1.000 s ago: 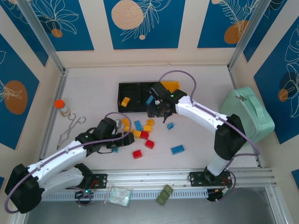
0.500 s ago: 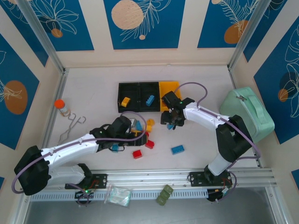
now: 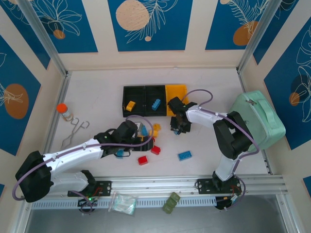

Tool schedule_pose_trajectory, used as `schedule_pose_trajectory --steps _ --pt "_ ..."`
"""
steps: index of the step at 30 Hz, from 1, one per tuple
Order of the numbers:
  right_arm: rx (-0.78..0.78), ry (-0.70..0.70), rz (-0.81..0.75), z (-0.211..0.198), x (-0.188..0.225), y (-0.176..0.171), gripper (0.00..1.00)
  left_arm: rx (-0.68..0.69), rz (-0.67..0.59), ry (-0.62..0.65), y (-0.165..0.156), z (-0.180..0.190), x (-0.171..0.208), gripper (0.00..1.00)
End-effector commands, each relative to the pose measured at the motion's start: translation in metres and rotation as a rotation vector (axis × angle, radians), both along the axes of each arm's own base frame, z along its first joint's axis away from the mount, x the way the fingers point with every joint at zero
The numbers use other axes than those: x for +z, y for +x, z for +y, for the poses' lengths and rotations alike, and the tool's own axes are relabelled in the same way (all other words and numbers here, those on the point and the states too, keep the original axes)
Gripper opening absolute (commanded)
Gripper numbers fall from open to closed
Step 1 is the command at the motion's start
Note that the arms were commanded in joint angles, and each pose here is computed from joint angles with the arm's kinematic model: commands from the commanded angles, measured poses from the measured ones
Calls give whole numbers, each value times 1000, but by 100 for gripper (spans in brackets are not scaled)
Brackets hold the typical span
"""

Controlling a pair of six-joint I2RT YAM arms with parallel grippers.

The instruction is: Sort the legos into containers by color

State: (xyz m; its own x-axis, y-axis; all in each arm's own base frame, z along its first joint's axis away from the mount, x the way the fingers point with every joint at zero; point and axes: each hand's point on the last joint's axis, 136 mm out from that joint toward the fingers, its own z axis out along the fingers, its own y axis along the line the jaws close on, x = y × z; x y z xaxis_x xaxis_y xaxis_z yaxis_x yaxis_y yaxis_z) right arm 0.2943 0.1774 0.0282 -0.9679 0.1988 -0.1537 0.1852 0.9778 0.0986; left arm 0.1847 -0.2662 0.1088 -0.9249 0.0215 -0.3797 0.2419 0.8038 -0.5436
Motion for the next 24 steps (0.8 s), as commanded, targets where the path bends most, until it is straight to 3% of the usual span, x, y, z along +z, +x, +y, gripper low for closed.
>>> schedule_pose_trajectory --steps 1,13,24 --pt "22 1 -42 7 21 -1 24 8 -3 17 -3 4 -4 80" --pt "181 74 -163 62 83 12 23 182 -51 108 6 46 -6 80" --pt "264 93 -200 108 98 55 23 261 -88 87 0 72 5 80"
